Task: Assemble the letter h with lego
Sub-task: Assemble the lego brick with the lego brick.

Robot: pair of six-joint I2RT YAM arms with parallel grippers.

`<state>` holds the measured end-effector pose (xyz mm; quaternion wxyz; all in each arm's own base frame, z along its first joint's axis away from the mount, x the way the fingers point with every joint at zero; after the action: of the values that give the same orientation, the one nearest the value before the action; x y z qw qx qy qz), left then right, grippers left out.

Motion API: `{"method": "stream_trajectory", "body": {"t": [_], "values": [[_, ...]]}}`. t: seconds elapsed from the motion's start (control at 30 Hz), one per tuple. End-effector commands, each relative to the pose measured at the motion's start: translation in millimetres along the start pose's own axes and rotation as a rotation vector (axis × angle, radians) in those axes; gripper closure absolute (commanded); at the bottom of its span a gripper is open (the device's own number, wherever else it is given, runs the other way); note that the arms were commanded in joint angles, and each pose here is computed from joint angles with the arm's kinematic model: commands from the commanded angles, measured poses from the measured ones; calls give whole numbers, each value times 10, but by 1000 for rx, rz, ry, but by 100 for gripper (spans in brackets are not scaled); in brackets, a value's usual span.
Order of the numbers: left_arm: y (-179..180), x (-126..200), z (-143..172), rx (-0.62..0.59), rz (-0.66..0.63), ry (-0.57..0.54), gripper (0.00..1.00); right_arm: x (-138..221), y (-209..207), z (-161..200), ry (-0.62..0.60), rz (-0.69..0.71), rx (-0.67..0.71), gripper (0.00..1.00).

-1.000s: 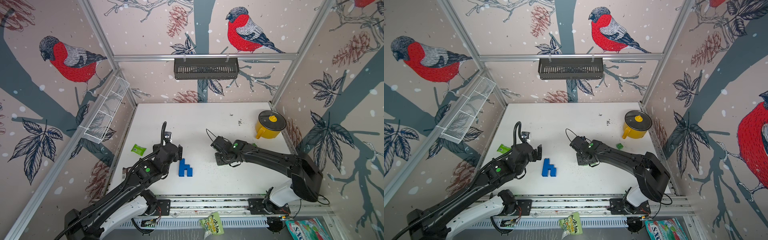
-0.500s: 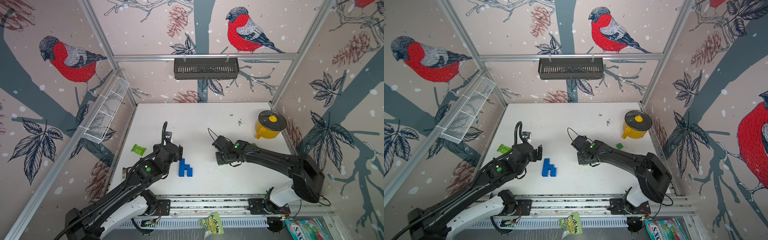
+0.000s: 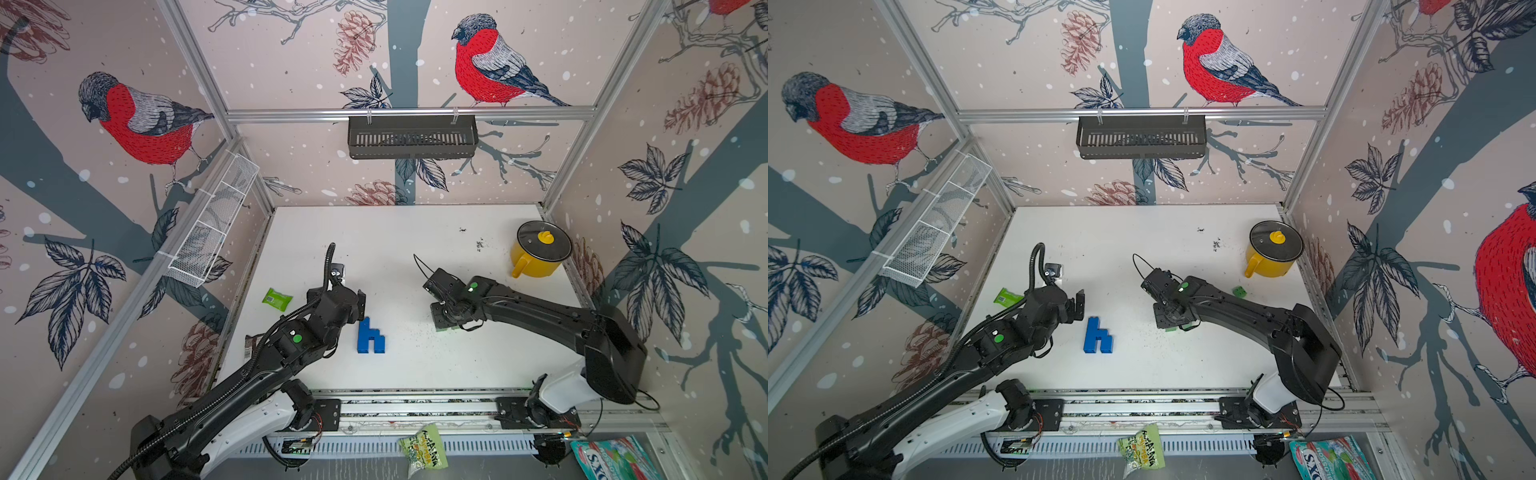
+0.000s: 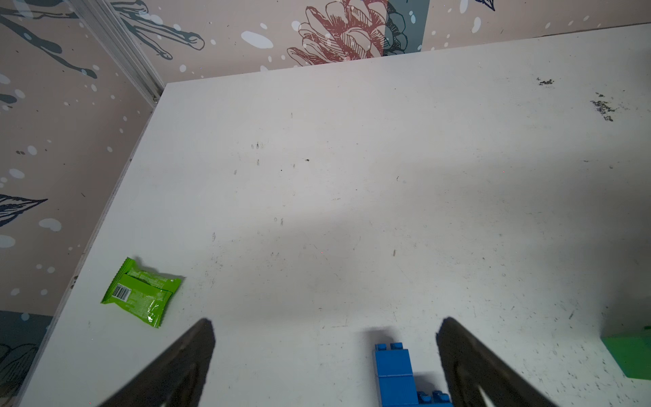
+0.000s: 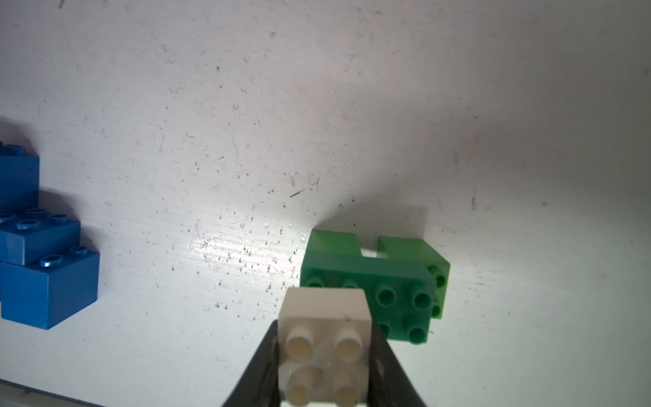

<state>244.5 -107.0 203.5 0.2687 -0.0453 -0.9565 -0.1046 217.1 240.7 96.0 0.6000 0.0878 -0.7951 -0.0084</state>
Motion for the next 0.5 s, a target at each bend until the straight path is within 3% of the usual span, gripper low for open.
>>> {"method": "stream_trajectory", "body": {"t": [0.0, 0.47], "values": [[0, 3, -45, 15, 2, -19, 2, -28, -47, 4, 21, 27, 27, 70], [-17, -4, -39, 11, 8, -17, 2, -20, -46, -15, 45, 25, 40, 71]]}}
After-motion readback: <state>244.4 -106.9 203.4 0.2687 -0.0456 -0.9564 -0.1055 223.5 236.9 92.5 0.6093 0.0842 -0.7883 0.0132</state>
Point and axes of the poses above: each gripper's point midway between its finger pads, its own x axis back along the fingers, its own y axis along the line the jaws close on, z = x × y, the point moved 1 cm from there along x, back along the fingers, and after that the axes turned 8 degrees about -x, right-handed, at the moved point
